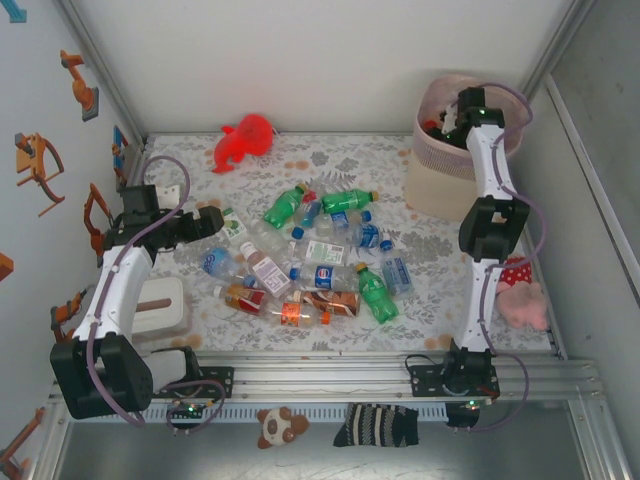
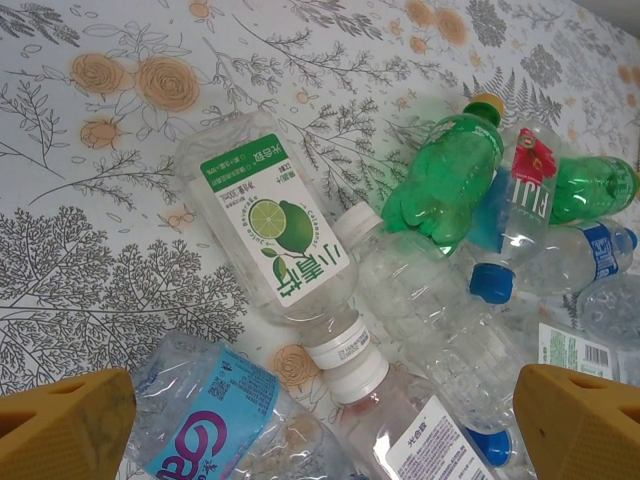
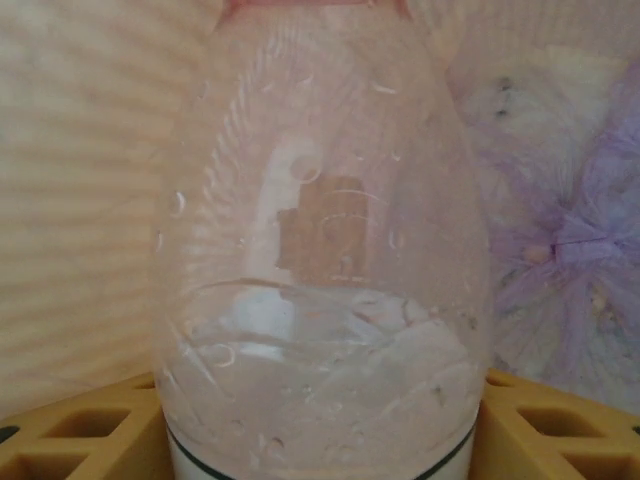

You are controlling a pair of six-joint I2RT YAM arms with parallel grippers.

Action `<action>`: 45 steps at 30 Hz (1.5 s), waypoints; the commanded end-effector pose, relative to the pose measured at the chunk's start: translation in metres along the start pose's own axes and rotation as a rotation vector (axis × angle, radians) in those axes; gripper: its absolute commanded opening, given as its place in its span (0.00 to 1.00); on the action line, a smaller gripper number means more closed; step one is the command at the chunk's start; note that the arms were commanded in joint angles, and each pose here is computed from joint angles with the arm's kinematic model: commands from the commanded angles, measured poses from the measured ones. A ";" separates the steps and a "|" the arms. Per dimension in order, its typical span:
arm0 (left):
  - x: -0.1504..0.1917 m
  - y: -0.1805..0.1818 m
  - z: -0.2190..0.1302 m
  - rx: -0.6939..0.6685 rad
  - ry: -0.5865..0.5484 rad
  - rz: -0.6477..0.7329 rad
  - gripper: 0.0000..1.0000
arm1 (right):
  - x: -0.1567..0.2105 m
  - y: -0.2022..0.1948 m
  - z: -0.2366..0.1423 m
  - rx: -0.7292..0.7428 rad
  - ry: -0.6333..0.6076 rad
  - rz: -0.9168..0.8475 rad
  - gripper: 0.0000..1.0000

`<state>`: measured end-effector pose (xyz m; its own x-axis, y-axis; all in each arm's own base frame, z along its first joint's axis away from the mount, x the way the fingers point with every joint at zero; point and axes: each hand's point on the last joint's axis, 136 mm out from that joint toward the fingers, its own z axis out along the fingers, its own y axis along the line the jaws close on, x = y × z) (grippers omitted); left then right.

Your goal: Put the plastic bottles in the bin

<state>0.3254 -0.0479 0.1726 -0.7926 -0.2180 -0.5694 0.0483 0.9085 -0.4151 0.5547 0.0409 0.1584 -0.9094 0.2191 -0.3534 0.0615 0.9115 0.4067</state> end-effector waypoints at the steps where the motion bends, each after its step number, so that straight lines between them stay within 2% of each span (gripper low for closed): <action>1: 0.003 -0.001 0.001 0.017 0.023 0.001 0.97 | 0.005 0.005 -0.014 0.024 0.005 -0.039 0.69; 5: 0.003 -0.003 0.001 0.024 0.025 0.000 0.97 | 0.000 0.010 -0.030 0.032 -0.030 -0.045 0.79; 19: 0.009 0.002 0.009 -0.031 0.069 -0.081 0.97 | -0.012 0.035 -0.124 0.077 -0.206 -0.082 0.80; 25: 0.019 0.021 0.015 -0.128 0.078 -0.263 1.00 | -0.008 0.046 -0.172 0.101 -0.286 -0.104 0.79; 29: 0.029 0.029 0.019 -0.178 0.094 -0.412 0.93 | -0.002 0.054 -0.200 0.100 -0.333 -0.109 0.79; 34: 0.043 0.036 0.022 -0.276 0.117 -0.525 0.90 | 0.012 0.066 -0.228 0.065 -0.384 -0.109 0.79; 40: 0.061 0.049 0.023 -0.427 0.114 -0.664 0.87 | 0.030 0.073 -0.247 0.037 -0.421 -0.108 0.79; 45: 0.076 0.057 0.032 -0.494 0.153 -0.769 0.85 | 0.040 0.076 -0.256 0.026 -0.436 -0.109 0.79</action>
<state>0.3029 -0.0310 0.0999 -0.6458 -0.7363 -0.2022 -0.6575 0.6709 -0.3429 0.4214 0.0241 0.3803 -0.6795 0.2348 -0.6951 0.0101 0.9503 0.3111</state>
